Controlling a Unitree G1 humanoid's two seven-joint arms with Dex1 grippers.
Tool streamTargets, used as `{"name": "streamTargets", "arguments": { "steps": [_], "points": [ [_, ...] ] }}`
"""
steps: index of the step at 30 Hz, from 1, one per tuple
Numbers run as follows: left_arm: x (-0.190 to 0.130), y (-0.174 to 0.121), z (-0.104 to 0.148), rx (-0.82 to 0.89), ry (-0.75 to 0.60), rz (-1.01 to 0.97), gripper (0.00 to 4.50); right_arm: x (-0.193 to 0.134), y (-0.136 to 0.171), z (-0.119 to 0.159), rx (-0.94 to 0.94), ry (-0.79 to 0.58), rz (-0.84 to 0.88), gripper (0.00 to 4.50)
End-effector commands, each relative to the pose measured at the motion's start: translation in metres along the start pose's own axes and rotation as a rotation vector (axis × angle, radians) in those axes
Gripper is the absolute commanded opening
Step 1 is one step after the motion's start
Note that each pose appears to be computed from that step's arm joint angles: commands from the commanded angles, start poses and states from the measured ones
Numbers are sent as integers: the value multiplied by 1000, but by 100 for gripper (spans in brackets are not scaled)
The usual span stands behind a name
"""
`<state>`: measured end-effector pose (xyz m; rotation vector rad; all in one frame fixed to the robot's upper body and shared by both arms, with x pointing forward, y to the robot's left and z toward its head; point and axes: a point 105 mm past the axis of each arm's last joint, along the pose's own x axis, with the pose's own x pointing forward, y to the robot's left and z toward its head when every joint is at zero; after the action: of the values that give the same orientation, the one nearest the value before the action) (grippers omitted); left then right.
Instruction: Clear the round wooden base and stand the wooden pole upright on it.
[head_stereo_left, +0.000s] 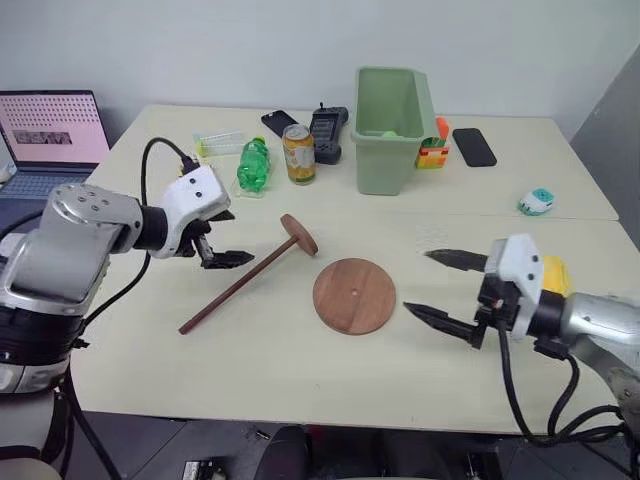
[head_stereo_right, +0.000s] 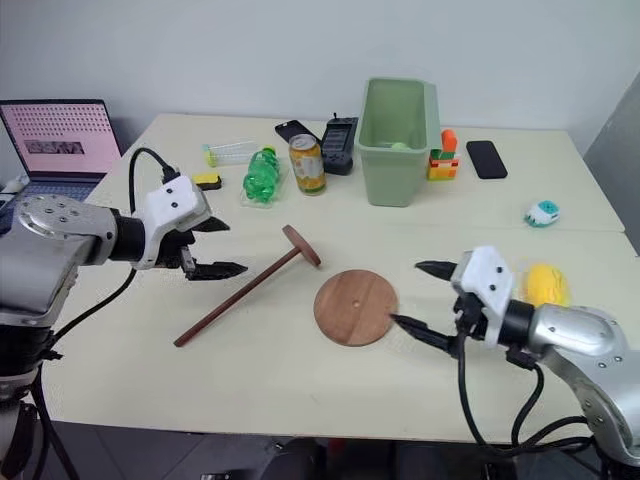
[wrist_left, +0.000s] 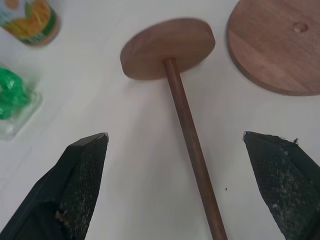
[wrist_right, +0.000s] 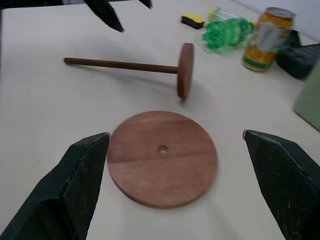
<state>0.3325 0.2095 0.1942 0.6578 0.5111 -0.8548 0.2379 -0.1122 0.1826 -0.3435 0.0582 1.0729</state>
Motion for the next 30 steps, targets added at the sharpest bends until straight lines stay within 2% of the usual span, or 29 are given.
{"name": "streamTargets", "arguments": {
  "steps": [1,8,12,19,21,22,23,27,30],
  "points": [
    [11,1,4,4,43,-39,450,10,6,7,-47,-44,44,448],
    [39,-2,1,-69,151,-99,450,15,21,9,-34,-71,93,448],
    [53,-8,-9,-96,216,-115,450,18,30,9,-28,-81,103,448],
    [60,2,-8,-42,255,-108,450,19,35,8,-10,-87,91,448],
    [65,5,-7,-35,253,-95,415,19,36,8,-7,-88,91,450],
    [66,6,-7,-32,253,-90,413,20,37,8,-6,-88,92,450],
    [68,6,-7,-40,252,-92,378,20,37,8,-6,-89,92,450],
    [72,4,-9,-34,256,-108,303,20,38,8,-2,-90,93,450],
    [75,4,-12,-26,264,-108,229,19,38,8,-2,-86,93,450]
  ]
}}
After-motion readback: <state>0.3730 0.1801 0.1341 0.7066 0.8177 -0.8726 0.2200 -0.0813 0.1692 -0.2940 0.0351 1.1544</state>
